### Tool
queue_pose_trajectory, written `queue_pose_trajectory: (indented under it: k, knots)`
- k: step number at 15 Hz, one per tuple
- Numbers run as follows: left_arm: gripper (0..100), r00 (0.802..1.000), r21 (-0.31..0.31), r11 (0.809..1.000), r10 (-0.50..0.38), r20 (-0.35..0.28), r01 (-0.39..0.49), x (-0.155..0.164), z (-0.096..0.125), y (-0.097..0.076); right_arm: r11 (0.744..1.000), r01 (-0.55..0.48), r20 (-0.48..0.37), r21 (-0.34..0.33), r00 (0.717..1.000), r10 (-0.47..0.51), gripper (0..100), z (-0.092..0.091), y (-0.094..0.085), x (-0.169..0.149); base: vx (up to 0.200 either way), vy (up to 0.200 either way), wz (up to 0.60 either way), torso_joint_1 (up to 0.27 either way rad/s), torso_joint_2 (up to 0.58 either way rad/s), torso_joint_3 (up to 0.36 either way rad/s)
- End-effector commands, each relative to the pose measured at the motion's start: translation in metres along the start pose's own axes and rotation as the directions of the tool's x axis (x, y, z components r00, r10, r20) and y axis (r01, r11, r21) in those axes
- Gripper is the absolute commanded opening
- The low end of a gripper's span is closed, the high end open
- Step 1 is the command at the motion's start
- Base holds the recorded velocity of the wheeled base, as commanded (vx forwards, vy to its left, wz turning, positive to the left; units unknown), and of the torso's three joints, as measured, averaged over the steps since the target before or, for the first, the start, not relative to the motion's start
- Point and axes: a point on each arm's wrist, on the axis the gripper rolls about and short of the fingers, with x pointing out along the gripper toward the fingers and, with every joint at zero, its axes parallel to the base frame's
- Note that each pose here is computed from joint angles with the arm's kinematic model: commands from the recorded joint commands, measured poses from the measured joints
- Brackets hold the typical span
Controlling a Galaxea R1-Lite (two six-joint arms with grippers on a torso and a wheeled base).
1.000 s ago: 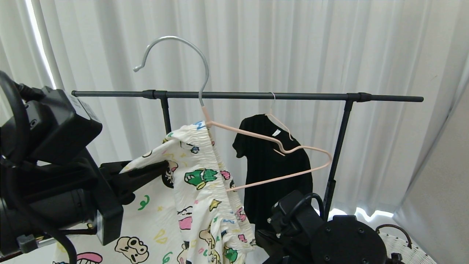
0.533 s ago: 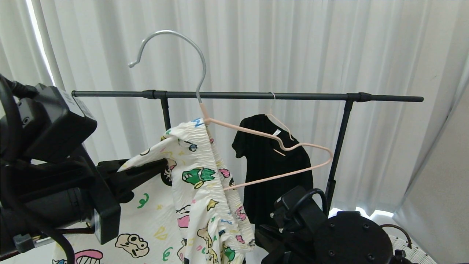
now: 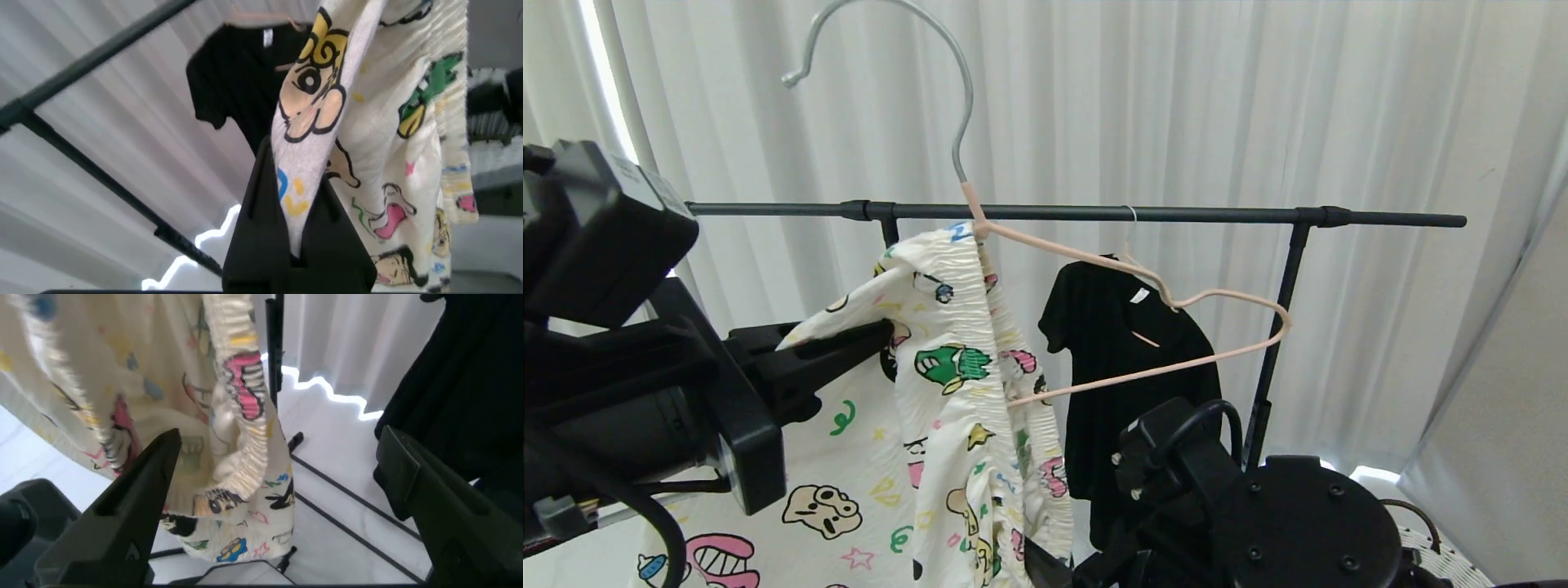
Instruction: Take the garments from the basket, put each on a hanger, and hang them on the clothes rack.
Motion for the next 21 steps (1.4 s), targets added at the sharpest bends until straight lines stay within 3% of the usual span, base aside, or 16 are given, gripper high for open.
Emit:
queue_pose_trajectory:
  k: [1, 6, 7, 14, 19, 21]
  knots:
    - [0, 1.0, 0.0, 1.0, 0.005, 0.015, -0.005, 0.001, 0.002, 0.001, 1.0, -0.001, -0.015, 0.009, 1.0, 0.001, 100, -0.005, 0.004, 0.006, 0.0, 0.0, 0.0, 0.0, 0.0, 0.0]
    - [0, 1.0, 0.0, 1.0, 0.009, 0.025, -0.009, 0.0, 0.003, 0.001, 1.0, -0.003, -0.013, 0.015, 1.0, 0.004, 100, -0.004, 0.006, 0.008, 0.0, 0.0, 0.0, 0.0, 0.0, 0.0]
    - [0, 1.0, 0.0, 1.0, 0.008, 0.021, -0.008, 0.0, 0.002, 0.001, 1.0, 0.001, -0.012, 0.013, 1.0, -0.001, 0, -0.005, 0.005, 0.008, 0.0, 0.0, 0.0, 0.0, 0.0, 0.0]
    - [0, 0.999, -0.004, 0.999, 0.034, -0.017, -0.034, -0.002, -0.01, 0.002, 0.997, 0.077, 0.018, 0.024, 0.997, -0.078, 0, 0.003, -0.01, 0.01, 0.0, 0.0, 0.0, 0.0, 0.0, 0.0]
    - [0, 0.996, -0.007, 0.998, 0.066, -0.059, -0.066, -0.026, -0.039, -0.003, 0.973, 0.228, 0.036, 0.023, 0.973, -0.229, 0, 0.01, -0.063, -0.012, 0.0, 0.0, 0.0, 0.0, 0.0, 0.0]
    - [0, 0.996, -0.003, 0.998, 0.063, -0.066, -0.063, -0.035, -0.049, -0.008, 0.964, 0.266, 0.048, 0.018, 0.963, -0.266, 0, 0.014, -0.077, -0.019, 0.0, 0.0, 0.0, 0.0, 0.0, 0.0]
